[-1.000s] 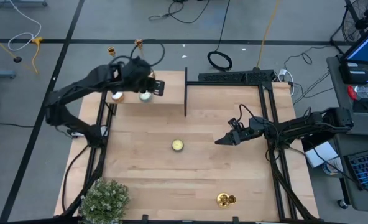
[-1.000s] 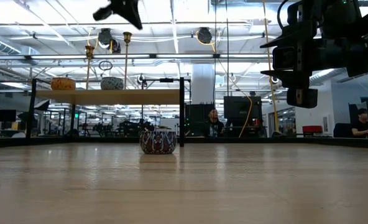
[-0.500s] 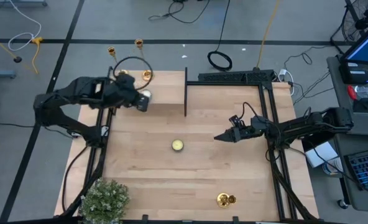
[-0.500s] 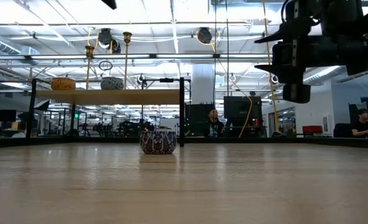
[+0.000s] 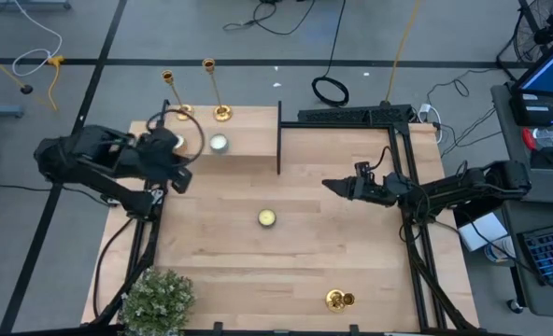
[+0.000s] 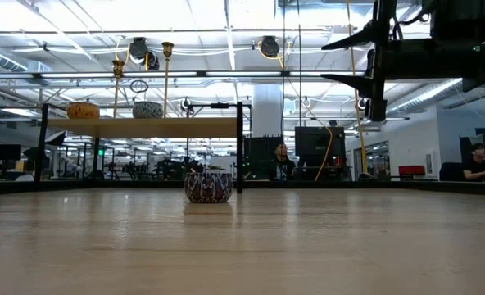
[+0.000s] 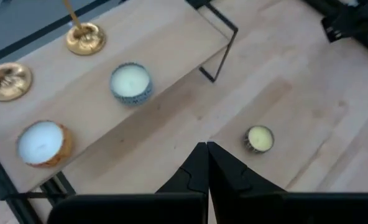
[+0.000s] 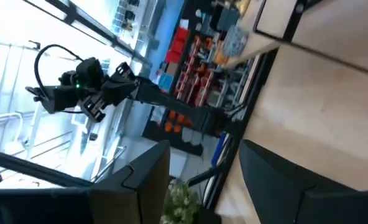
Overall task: Pick & Place candle stick holders
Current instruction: Put the blue scented candle on the shelf
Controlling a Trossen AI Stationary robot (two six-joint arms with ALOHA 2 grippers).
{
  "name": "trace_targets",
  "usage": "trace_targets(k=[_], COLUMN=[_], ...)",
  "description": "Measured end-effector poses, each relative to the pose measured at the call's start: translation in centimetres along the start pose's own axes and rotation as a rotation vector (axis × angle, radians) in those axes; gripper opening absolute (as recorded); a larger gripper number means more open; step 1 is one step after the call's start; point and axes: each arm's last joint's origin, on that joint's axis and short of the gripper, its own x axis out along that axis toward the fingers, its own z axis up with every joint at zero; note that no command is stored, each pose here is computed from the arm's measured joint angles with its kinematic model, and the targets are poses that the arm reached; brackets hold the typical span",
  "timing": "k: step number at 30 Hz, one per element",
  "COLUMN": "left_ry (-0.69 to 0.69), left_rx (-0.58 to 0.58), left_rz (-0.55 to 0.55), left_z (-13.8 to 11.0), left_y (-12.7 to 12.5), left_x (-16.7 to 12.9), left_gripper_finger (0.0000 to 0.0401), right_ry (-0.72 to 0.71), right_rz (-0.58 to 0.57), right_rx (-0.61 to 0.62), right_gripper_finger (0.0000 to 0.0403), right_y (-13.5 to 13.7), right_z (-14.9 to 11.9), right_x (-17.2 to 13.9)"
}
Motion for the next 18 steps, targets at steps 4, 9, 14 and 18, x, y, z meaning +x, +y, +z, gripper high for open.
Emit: trace_targets(k=[4, 9, 14, 18], left_ry=[-0.033, -0.028, -0.024, -0.038], left_rx=[0.004, 0.002, 0.017, 0.029], left_rz=[-0.035, -0.077, -0.078, -0.004], left_z=[-0.3, -0.5, -0.5, 0.0], left_y=[1.1, 2.0, 1.9, 1.0], left_x=[-1.2, -2.0, -1.9, -0.8], left_gripper_finger=[0.0000, 0.0000, 0.0000, 0.0000], right_ry=[-0.039, -0.048, -0.048, -0.048], right_rz=[-0.015, -0.021, -0.022, -0.022], right_rx=[-0.029, -0.049, -0.057, -0.057], right_gripper_finger=[0.0192, 0.0192, 0.0192, 0.0192], right_y=[-0.1, -0.1, -0.1, -0.1], right_z=[0.1, 0.1, 0.1, 0.1], right_x=[0.0, 0.0, 0.0, 0.0])
